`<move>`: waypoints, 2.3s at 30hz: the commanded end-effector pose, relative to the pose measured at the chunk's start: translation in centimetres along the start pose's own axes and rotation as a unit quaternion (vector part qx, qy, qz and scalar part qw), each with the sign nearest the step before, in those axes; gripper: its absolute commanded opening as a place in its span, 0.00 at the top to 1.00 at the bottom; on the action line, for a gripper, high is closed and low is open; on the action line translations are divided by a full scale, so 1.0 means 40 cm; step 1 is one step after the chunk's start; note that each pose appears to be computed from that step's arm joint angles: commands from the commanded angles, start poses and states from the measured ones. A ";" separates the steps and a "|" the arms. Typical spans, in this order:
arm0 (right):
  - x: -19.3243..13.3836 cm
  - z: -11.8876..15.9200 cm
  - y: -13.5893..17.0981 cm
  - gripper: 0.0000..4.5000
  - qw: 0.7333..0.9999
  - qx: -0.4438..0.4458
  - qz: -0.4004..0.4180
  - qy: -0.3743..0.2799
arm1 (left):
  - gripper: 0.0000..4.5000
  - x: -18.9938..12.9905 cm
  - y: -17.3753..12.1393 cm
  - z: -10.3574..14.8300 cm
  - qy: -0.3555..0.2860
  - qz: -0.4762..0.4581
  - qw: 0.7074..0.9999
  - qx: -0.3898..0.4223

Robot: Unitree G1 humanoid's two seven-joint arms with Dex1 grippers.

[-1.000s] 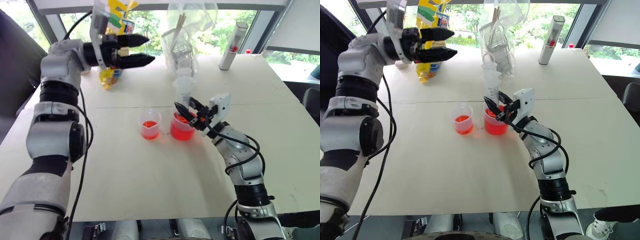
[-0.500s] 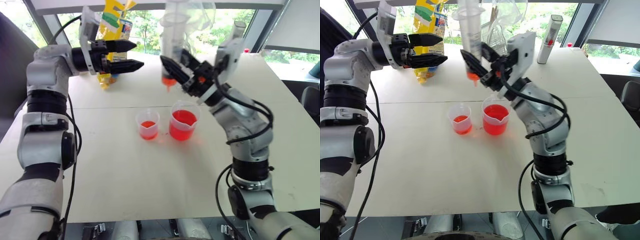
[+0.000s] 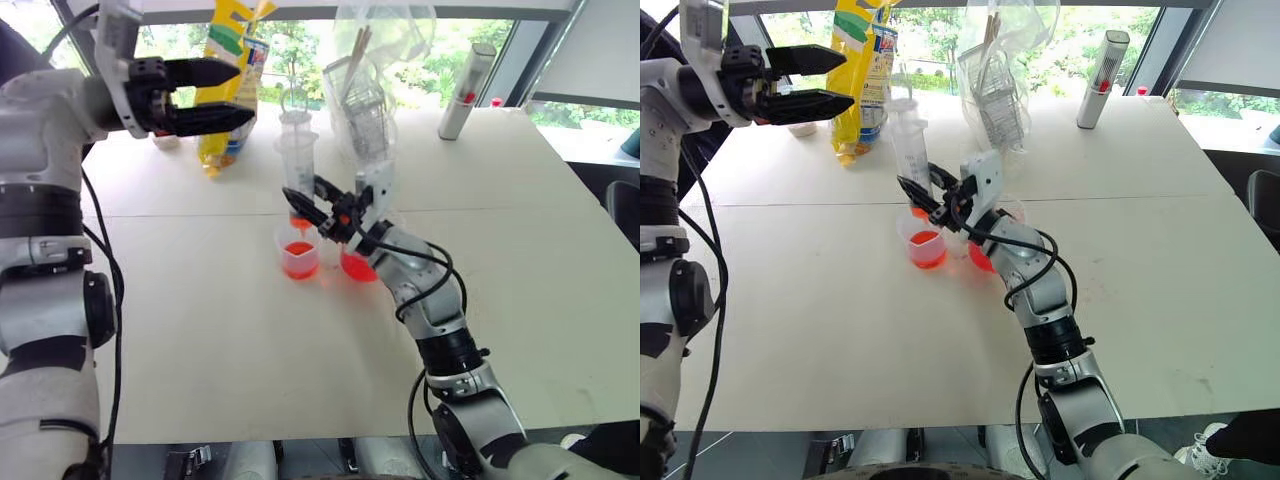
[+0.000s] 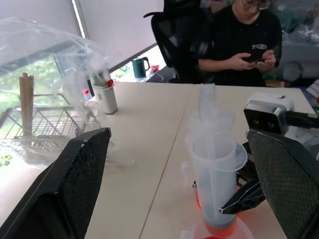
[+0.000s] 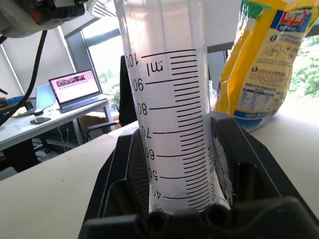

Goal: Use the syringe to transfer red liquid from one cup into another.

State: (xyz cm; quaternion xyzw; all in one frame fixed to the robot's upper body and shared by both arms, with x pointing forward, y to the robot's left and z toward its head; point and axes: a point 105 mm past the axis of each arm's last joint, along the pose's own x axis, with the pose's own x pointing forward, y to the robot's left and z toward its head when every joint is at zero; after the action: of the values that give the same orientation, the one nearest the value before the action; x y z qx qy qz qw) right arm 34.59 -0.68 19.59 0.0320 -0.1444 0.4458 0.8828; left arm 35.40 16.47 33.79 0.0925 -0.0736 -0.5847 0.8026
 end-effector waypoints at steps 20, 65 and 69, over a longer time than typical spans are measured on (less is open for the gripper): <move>0.007 0.033 0.022 0.69 0.999 -0.038 0.015 -0.022 | 0.75 0.122 -0.013 -0.006 -0.047 -0.049 0.997 -0.026; 0.018 0.148 0.023 0.69 0.999 -0.018 0.020 -0.031 | 0.54 0.134 -0.070 -0.112 -0.003 -0.075 0.996 -0.054; 0.017 0.126 0.036 0.69 0.999 -0.008 0.029 -0.021 | 0.11 0.130 -0.063 -0.080 -0.029 -0.061 0.996 -0.051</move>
State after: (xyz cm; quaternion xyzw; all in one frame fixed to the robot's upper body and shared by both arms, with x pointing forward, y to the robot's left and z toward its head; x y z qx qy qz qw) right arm 34.01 -0.87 21.54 0.0310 -0.1070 0.4511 0.8855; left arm 35.84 10.90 28.61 0.0389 -0.0333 -0.6377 0.7686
